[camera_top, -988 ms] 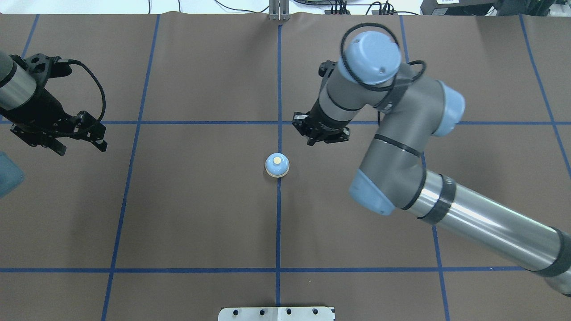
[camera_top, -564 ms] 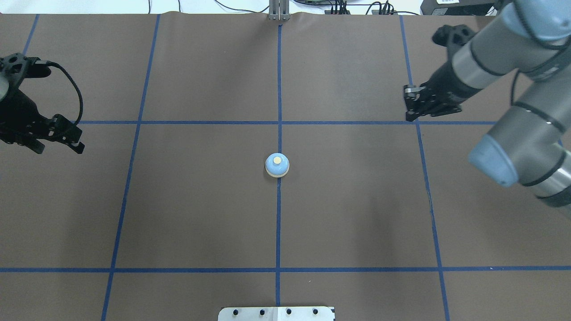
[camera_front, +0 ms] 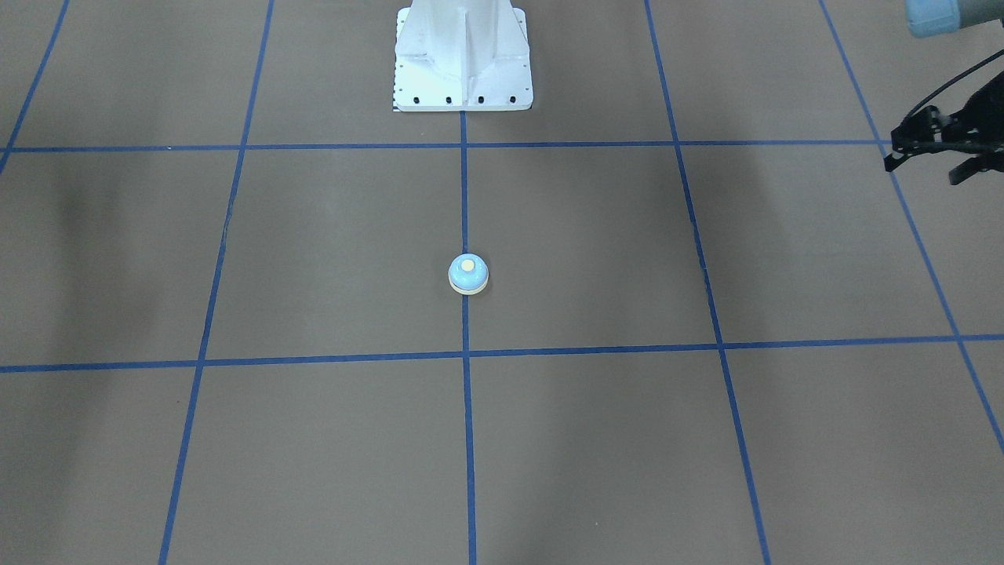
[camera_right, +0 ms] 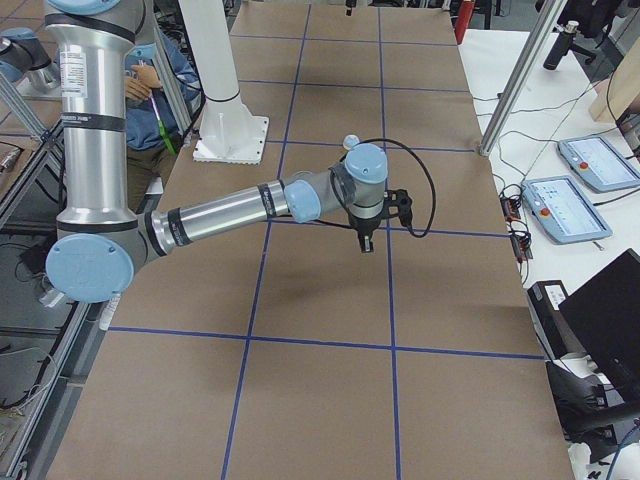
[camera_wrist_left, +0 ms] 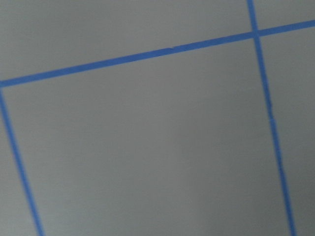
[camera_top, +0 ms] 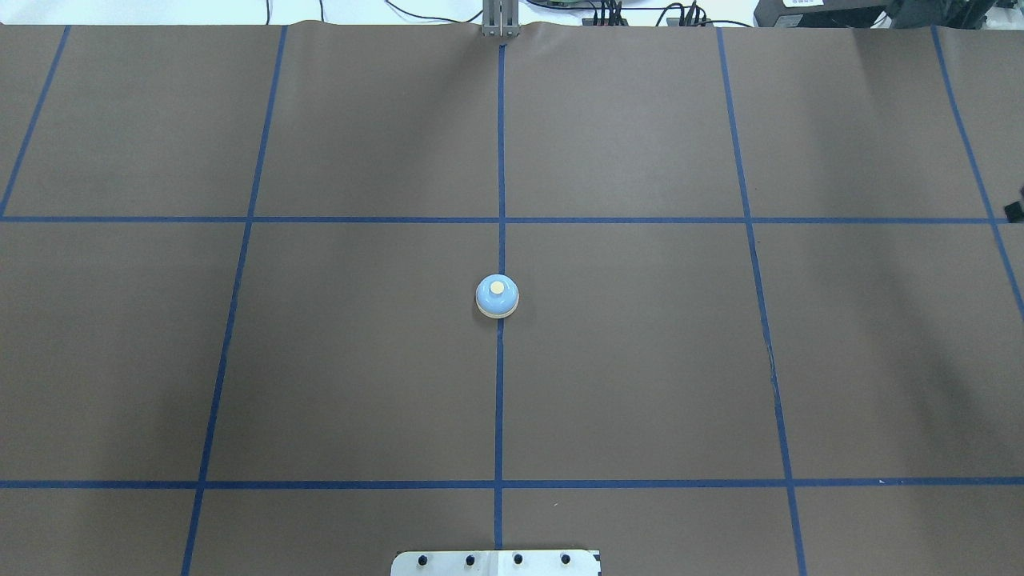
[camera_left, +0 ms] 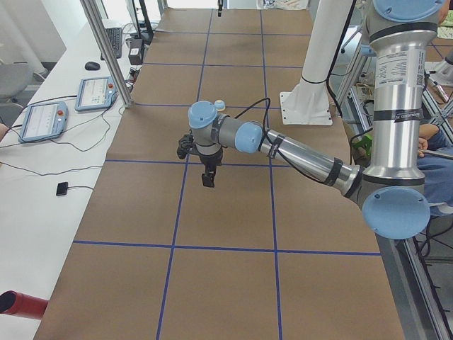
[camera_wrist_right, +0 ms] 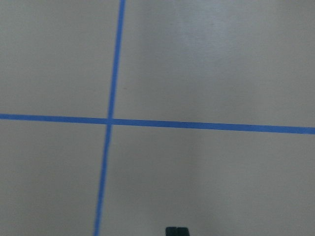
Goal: Place and press bell with both arms
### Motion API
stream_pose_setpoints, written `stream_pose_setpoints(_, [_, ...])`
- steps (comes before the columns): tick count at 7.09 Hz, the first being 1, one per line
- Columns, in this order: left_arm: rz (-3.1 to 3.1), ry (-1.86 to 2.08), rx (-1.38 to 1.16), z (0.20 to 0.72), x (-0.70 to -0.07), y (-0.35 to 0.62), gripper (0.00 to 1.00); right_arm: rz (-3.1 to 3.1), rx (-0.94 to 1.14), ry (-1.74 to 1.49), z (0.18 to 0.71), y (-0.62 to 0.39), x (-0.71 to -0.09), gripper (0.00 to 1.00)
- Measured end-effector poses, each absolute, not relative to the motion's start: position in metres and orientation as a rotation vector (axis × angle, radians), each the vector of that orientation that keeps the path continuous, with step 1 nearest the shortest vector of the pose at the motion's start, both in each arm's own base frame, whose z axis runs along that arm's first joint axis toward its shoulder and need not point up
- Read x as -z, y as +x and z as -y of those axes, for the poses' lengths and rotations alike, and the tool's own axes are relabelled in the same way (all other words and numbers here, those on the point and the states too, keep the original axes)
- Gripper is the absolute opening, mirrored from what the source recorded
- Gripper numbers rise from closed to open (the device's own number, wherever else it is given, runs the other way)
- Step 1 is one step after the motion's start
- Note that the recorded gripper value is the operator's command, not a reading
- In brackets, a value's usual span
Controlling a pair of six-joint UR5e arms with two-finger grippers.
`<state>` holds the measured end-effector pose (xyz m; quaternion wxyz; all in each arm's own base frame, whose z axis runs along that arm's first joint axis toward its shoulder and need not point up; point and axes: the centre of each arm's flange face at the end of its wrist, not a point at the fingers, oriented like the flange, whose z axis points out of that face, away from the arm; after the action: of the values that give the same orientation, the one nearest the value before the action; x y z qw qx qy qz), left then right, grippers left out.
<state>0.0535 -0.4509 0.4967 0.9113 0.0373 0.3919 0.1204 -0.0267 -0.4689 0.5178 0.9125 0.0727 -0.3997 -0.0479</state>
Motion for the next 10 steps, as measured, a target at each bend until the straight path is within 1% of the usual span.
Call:
stream_pose_setpoints(2, [-0.727, 0.103, -0.283, 0.438, -0.533, 0.013, 1.0, 0.781, 0.151, 0.161, 0.439, 0.024, -0.559, 1.0])
stream_pose_setpoints(4, [-0.71, 0.092, -0.266, 0.435, -0.553, -0.005, 1.0, 0.758, 0.162, 0.155, 0.428, 0.037, -0.574, 1.0])
stream_pose_setpoints(8, [-0.711, 0.055, -0.242, 0.436, -0.585, -0.015, 1.0, 0.75, 0.163, 0.107, 0.429, 0.032, -0.579, 1.0])
stream_pose_setpoints(10, [-0.743, 0.047, -0.227, 0.435, -0.591, -0.018, 1.0, 0.75, 0.16, 0.066, 0.443, 0.026, -0.57, 1.0])
